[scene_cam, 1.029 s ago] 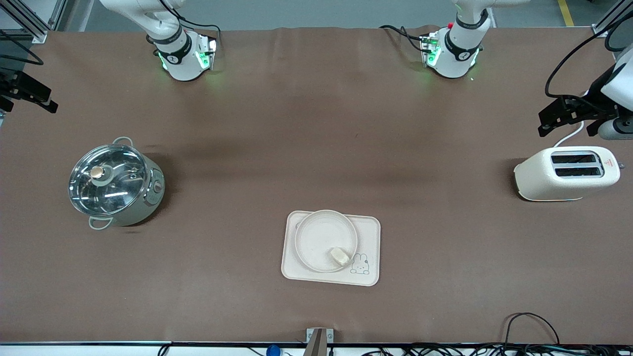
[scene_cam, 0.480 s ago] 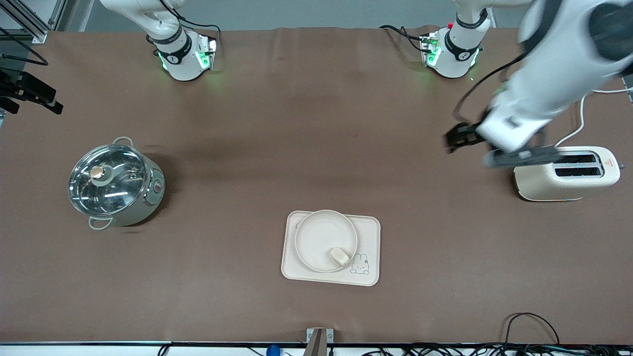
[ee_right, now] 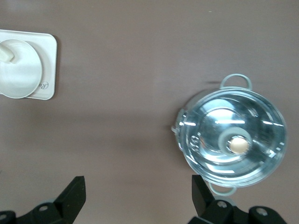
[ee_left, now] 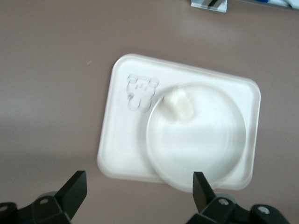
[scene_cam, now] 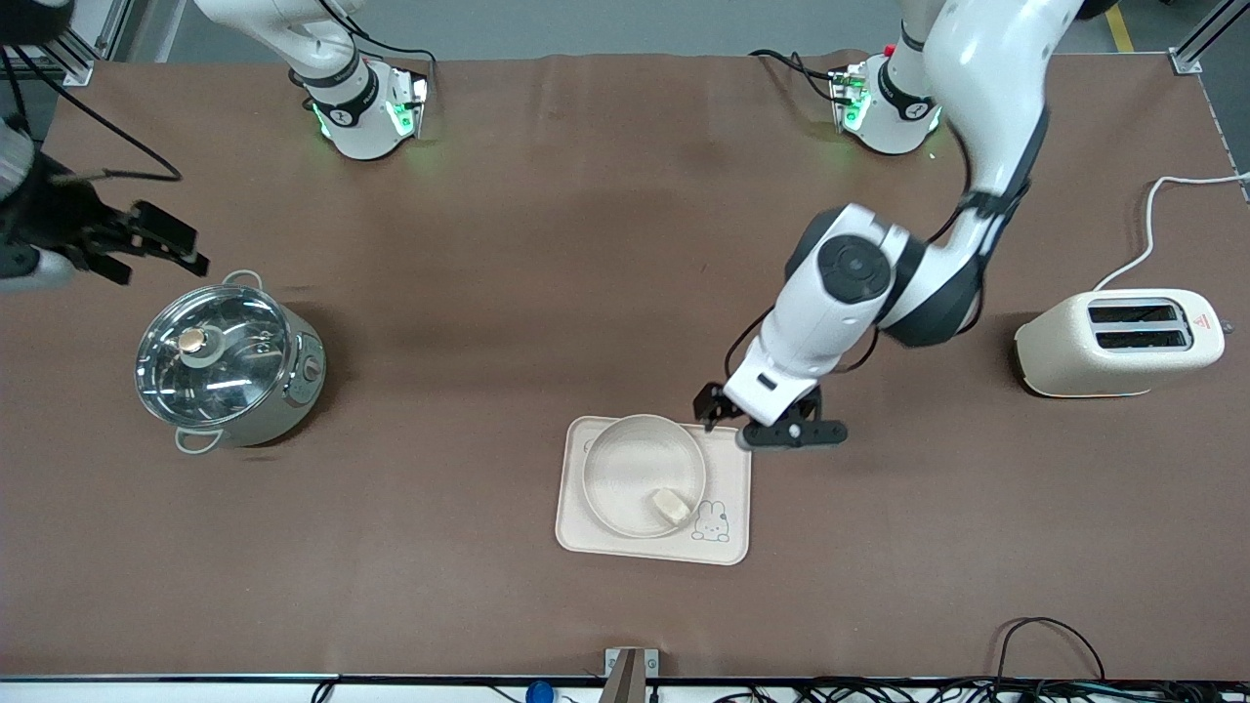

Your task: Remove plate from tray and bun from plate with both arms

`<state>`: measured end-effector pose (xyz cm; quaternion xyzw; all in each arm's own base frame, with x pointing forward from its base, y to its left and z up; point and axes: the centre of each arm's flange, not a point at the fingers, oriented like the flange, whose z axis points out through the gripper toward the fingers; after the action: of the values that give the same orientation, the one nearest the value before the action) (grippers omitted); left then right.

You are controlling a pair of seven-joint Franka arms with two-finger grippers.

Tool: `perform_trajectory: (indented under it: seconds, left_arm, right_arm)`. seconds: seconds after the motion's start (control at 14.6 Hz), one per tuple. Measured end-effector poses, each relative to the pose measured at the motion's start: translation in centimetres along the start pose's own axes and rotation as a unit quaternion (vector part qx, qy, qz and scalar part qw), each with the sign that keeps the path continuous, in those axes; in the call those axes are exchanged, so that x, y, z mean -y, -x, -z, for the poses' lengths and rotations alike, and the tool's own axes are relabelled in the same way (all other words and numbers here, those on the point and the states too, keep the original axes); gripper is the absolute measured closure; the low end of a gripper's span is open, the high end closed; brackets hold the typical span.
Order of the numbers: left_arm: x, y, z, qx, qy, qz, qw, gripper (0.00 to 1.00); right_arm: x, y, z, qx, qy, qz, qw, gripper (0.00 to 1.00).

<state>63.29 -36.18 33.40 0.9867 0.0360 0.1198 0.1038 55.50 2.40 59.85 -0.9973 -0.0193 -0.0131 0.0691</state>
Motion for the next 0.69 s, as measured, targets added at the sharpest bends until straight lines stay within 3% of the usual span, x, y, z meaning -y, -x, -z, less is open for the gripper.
perform_trajectory:
  seconds: [0.14,0.27,0.55,0.69]
  left_arm:
    - [0.6,-0.1,-3.3,-0.017,0.007,-0.002,1.0,0.0]
    - [1.8,-0.9,-2.8,-0.008,-0.02,-0.009,1.0,0.0]
    - [4.5,-2.2,8.2,0.058,-0.125,-0.015,0.99,0.0]
    - [4.0,-0.8,15.0,0.081,-0.144,-0.026,0.986,0.0]
  right_arm:
    - [1.2,-0.9,-2.6,-0.004,-0.006,0.007,1.0,0.0]
    - [2.2,-1.5,-5.0,-0.002,-0.026,0.007,1.0,0.0]
    - [4.5,-2.7,-9.6,0.0,-0.045,-0.006,0.999,0.0]
    - [6.9,-3.6,-12.6,-0.002,-0.044,-0.013,0.999,0.0]
